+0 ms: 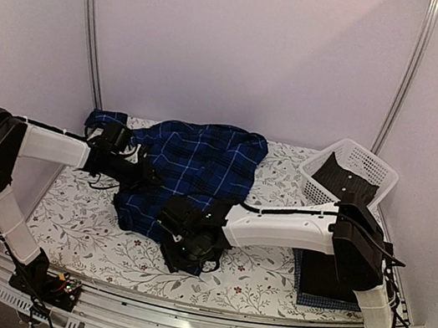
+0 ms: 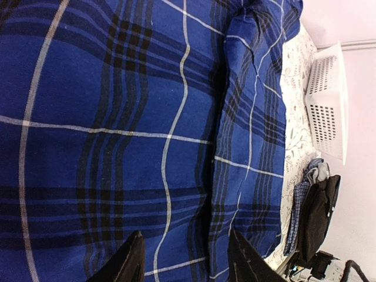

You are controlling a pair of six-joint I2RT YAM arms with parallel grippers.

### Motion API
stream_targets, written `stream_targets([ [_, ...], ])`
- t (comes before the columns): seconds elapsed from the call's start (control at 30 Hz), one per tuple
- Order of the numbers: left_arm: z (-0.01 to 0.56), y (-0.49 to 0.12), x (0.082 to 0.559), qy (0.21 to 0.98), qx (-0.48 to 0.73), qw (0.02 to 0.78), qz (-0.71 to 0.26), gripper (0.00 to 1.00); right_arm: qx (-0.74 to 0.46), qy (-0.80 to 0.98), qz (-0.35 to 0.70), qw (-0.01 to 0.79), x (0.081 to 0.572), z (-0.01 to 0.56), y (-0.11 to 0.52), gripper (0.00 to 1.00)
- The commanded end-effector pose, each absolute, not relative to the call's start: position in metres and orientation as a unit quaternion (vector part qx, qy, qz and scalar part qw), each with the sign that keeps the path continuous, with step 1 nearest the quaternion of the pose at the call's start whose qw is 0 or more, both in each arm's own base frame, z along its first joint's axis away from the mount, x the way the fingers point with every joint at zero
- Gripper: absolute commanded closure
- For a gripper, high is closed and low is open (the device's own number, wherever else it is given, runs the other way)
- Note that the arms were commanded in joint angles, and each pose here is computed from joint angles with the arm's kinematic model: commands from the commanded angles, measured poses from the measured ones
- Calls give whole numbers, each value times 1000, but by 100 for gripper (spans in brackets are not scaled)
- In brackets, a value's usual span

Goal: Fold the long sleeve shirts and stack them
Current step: Flatten out the crumpled shirt at the center of the board.

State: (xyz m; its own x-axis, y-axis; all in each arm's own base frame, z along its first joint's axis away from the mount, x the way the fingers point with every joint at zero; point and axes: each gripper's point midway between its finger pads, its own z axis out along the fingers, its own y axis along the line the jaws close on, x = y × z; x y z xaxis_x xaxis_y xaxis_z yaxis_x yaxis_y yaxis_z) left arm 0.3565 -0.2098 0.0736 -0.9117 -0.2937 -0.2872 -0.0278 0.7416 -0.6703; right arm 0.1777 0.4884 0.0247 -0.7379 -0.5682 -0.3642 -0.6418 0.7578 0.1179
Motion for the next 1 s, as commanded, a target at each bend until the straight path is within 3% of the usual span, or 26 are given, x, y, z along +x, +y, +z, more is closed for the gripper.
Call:
stream_targets([
  [0.0, 80, -221, 354, 909, -74, 197, -361, 52, -332, 933, 81, 116, 164, -12, 475, 31],
  [0.1, 75, -226, 353, 911, -72, 190, -359, 52, -329, 935, 73, 109, 161, -21, 469, 37],
  [0.33, 63, -239, 346, 915, -67, 175, -356, 52, -322, 936, 71, 119, 163, -12, 463, 81],
  [0.43, 58, -244, 343, 917, -64, 169, -354, 53, -321, 935, 79, 127, 166, -2, 466, 92],
  [0.47, 57, -245, 342, 918, -64, 168, -354, 52, -323, 934, 81, 127, 166, 0, 468, 92],
  [0.63, 54, -246, 339, 919, -62, 165, -353, 52, -322, 928, 63, 174, 178, 30, 470, 65],
  [0.97, 51, -248, 339, 920, -51, 161, -353, 53, -337, 914, 45, 221, 177, 56, 493, 53],
])
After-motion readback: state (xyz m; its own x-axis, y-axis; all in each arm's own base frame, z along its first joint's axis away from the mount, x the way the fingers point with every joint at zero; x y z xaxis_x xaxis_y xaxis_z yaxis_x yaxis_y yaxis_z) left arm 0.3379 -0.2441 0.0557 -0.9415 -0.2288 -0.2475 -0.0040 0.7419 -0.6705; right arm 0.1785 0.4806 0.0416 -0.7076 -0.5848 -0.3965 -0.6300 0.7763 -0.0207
